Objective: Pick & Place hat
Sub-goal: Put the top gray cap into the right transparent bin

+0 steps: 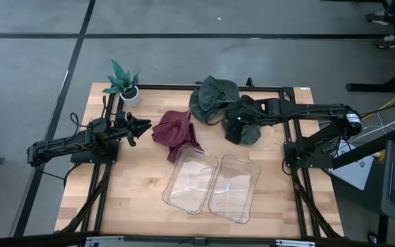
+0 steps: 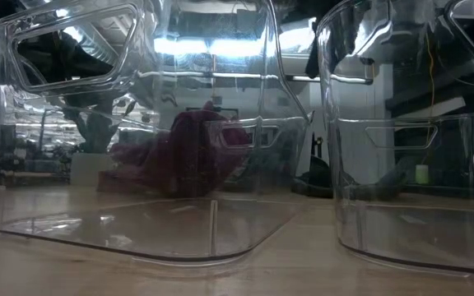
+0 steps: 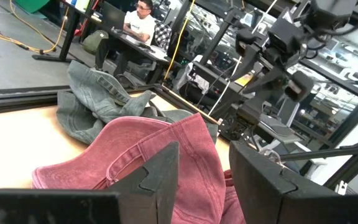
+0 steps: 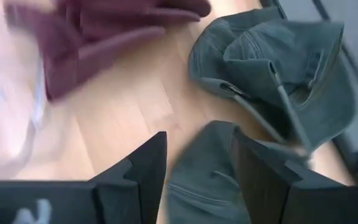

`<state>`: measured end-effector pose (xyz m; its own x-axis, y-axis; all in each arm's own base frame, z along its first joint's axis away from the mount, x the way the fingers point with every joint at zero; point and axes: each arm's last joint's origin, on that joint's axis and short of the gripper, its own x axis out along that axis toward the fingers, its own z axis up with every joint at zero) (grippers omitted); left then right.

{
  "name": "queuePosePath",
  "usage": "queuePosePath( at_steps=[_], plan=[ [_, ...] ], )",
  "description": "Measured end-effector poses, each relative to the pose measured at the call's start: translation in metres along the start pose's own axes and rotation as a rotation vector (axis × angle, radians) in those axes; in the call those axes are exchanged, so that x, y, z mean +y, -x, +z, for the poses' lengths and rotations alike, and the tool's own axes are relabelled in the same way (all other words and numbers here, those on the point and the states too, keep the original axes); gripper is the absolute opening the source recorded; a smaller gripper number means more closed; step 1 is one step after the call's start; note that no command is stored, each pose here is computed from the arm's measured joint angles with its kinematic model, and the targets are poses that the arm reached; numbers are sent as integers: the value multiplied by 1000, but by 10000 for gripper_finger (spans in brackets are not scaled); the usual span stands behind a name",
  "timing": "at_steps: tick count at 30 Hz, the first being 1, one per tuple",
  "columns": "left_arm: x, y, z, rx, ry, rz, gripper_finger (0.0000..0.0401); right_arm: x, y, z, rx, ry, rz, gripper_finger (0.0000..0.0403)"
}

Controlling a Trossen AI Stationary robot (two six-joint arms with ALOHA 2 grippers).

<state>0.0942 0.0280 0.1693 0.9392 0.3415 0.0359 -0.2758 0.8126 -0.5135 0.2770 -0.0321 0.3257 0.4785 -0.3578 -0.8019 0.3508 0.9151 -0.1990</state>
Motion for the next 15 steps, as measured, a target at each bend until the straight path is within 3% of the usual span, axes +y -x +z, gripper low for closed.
queuePosePath(
  at_steps=[6, 15],
  plan=[
    [0, 0, 0, -1, 0, 0, 136, -1, 0, -6, 63, 286, 1, 178],
    [0, 0, 0, -1, 0, 0, 136, 2, -11, -18, 118, 471, 12, 178]
  ],
)
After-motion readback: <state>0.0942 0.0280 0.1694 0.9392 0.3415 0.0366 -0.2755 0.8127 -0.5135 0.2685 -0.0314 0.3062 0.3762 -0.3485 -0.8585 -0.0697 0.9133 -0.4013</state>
